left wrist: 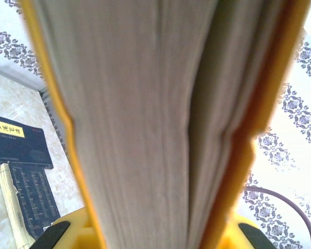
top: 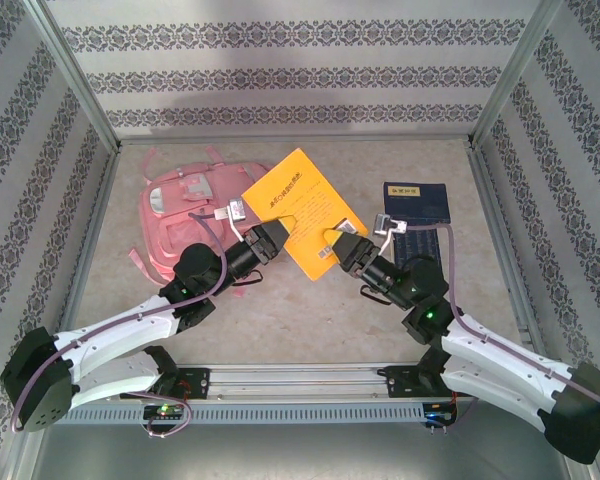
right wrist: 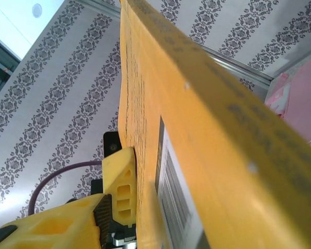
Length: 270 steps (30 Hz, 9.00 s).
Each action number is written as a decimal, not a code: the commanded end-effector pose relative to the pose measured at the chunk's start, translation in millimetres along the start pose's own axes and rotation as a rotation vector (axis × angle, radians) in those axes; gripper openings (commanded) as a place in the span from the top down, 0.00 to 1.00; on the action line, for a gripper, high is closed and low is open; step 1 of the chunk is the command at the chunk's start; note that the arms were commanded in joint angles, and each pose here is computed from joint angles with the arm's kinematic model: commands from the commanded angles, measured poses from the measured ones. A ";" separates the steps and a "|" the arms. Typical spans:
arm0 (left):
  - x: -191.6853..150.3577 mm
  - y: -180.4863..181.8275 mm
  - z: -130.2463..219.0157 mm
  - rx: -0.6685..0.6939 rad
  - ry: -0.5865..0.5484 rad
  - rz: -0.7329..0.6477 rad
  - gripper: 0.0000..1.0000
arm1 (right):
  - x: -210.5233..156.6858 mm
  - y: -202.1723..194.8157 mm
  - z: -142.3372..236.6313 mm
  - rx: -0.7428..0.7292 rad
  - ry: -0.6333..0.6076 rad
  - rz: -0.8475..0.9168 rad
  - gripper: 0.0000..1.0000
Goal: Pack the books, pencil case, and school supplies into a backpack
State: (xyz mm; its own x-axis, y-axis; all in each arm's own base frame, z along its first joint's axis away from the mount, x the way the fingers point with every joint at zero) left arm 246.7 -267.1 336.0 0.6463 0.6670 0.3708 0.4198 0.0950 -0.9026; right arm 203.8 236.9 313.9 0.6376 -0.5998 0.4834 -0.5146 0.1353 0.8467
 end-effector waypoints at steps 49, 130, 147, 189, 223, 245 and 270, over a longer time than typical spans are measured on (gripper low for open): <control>135.9 211.3 -43.1 0.885 0.184 -0.118 0.40 | 30.3 -92.3 116.0 -0.571 -0.132 0.237 1.00; 35.2 22.9 -63.5 0.661 0.820 -0.421 1.00 | 67.6 -117.5 129.1 -0.966 0.021 0.506 1.00; 83.2 -31.2 -85.0 0.195 0.752 -0.236 1.00 | 49.8 -50.8 123.9 -0.765 0.179 0.495 1.00; 94.0 -73.7 -44.6 -0.078 0.768 -0.224 1.00 | 22.0 -48.4 2.8 -0.294 0.325 -0.116 1.00; 114.1 -20.8 -46.3 0.089 0.715 -0.197 1.00 | 19.3 -143.2 -65.3 -0.597 0.329 0.195 0.12; 134.0 117.2 5.4 0.879 0.624 -0.346 1.00 | 86.4 -159.6 121.7 -1.347 0.219 0.578 0.16; 31.2 140.4 -116.8 0.628 0.571 -0.205 0.38 | 142.3 -358.1 152.9 -1.453 0.442 -0.037 0.08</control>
State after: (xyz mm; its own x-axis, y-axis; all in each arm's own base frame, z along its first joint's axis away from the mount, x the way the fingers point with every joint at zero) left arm 385.7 -279.5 239.8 0.8846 0.0870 0.4581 0.2348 0.7657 -0.5988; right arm 372.2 -49.7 53.8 0.8214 -0.4678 0.3262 0.4710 0.8790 0.0747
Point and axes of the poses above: each hand's point on the last joint's axis, 136 mm out from that joint toward the fingers, its own z axis back along the fingers, its own y axis along the line the jaws close on, x = y × z, the point moved 1 cm from there along z, back along the fingers, and after that the axes turned 8 degrees about z, right-handed, at the moved point
